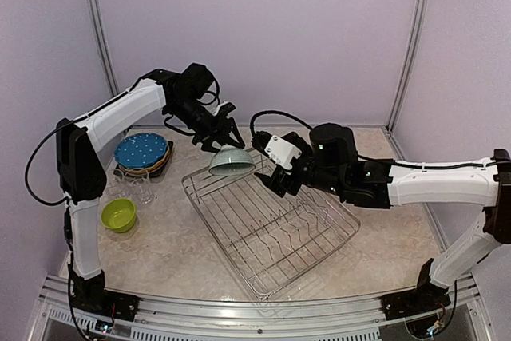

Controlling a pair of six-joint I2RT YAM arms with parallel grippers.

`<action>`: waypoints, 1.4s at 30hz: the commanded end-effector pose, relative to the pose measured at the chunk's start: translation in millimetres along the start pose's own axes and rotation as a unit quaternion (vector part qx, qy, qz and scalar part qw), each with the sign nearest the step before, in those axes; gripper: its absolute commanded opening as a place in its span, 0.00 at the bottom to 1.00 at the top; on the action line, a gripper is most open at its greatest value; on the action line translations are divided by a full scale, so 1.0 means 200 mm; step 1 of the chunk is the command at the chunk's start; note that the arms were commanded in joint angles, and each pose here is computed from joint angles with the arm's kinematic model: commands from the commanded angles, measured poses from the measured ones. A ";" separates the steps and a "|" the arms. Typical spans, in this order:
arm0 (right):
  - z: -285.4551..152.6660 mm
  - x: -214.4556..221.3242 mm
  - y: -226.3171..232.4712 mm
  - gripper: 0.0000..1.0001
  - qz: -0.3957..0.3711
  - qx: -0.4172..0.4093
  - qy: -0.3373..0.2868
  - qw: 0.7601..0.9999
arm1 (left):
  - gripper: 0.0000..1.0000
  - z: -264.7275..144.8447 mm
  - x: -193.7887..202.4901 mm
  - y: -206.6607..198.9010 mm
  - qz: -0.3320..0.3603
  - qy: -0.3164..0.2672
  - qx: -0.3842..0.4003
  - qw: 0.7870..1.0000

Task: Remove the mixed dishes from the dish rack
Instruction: Pass from the left arm to the right

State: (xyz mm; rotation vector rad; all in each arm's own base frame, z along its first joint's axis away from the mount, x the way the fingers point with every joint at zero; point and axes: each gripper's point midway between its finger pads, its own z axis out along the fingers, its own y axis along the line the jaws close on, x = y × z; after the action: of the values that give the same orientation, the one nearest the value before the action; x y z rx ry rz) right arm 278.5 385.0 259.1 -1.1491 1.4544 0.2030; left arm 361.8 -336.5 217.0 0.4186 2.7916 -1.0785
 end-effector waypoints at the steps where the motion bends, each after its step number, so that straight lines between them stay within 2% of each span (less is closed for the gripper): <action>1: 0.05 0.00 0.00 0.84 -0.034 0.025 0.004 0.999 | 0.22 -0.16 -0.04 -0.19 0.016 -0.035 0.059 0.998; 6: 0.10 0.03 0.05 0.83 -0.063 0.031 0.021 0.997 | 0.22 -0.15 -0.04 -0.21 0.011 -0.031 0.075 0.997; 15: 0.15 0.02 -0.04 0.77 -0.080 0.107 0.034 0.990 | 0.22 -0.13 -0.04 -0.24 0.003 -0.020 0.093 0.995; 19: 0.15 0.00 -0.08 0.67 -0.085 0.131 0.030 0.987 | 0.22 -0.11 -0.03 -0.24 0.003 -0.014 0.093 0.996; 23: 0.16 -0.02 -0.10 0.47 -0.086 0.145 0.032 0.985 | 0.22 -0.10 -0.01 -0.25 0.003 -0.010 0.093 0.996; 33: 0.14 -0.06 -0.12 0.32 -0.096 0.175 0.023 0.980 | 0.22 -0.07 -0.01 -0.27 -0.014 0.000 0.114 0.993; 36: 0.13 -0.07 -0.11 0.21 -0.096 0.175 0.019 0.980 | 0.23 -0.05 -0.01 -0.27 -0.021 0.005 0.119 0.993; 39: 0.13 -0.08 -0.10 0.03 -0.091 0.169 0.019 0.981 | 0.26 -0.03 0.00 -0.26 -0.028 0.010 0.115 0.993; 40: 0.13 -0.08 -0.10 0.00 -0.087 0.169 0.021 0.982 | 0.28 -0.02 0.00 -0.25 -0.030 0.011 0.114 0.993; 42: 0.12 -0.09 -0.11 0.00 -0.080 0.168 0.020 0.982 | 0.36 -0.02 -0.01 -0.24 -0.032 0.008 0.110 0.993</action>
State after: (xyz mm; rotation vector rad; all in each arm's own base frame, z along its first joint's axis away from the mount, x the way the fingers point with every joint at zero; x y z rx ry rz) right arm 309.7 394.6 267.8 -1.0056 1.3678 -0.2046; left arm 354.2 -364.4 245.5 0.3071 2.7576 -1.4021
